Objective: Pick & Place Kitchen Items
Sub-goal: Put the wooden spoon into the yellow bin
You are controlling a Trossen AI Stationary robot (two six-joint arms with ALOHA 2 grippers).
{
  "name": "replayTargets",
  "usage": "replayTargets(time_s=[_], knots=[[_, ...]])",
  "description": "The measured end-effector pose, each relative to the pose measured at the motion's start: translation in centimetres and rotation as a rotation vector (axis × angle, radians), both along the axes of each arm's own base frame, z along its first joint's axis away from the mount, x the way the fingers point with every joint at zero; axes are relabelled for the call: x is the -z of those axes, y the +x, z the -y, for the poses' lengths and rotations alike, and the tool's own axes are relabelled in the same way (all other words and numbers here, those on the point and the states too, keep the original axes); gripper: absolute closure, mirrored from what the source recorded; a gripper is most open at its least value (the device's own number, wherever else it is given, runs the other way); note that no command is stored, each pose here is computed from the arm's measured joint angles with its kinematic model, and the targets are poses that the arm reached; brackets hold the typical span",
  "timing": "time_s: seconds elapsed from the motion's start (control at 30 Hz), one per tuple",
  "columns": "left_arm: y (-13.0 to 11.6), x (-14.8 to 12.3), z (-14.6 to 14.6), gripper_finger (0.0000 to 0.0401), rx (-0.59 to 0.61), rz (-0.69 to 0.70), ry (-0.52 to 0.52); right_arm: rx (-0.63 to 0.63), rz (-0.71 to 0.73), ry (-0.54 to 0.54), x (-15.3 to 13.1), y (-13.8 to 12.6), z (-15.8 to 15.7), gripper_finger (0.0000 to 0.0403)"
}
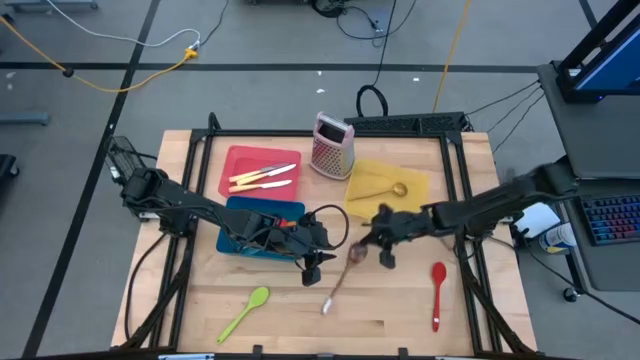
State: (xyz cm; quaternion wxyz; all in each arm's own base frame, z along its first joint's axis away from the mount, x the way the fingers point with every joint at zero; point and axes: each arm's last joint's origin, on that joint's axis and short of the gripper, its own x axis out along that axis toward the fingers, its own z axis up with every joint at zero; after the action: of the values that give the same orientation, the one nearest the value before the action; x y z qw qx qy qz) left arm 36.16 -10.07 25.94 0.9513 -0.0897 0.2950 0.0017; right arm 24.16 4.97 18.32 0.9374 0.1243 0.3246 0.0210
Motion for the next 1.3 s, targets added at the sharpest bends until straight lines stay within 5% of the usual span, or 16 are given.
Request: replayTargets(time_s=[0.33, 0.53, 0.63, 0.8, 1.3], knots=[[0.0, 0.0, 0.0, 0.0304, -0.002, 0.0, 0.001, 0.432, 0.123, -0.286, -6.0, -7.2, 3.5, 0.0403], [0.0, 0.0, -0.1, 0.0304, -0.043, 0.008, 0.027, 0.833, 0.104, -0.436, -6.4, -11.5, 5.1, 0.0403], [0.0, 0.0, -0.1, 0.0304, -0.043, 0.008, 0.027, 0.928, 0.072, -0.403, -5.8, -12.9, 5.4, 0.0403], [0.0, 0.0, -0.2, 0.0304, -0.053, 0.011, 0.033, 0.997, 0.01, -0.328, -3.8, -13.7, 5.5, 0.0403], [0.0, -0.1, -0.3, 0.0304, -0.072, 0.016, 0.046, 0.885, -0.117, -0.271, 3.8, -14.1, 5.3, 0.0398]])
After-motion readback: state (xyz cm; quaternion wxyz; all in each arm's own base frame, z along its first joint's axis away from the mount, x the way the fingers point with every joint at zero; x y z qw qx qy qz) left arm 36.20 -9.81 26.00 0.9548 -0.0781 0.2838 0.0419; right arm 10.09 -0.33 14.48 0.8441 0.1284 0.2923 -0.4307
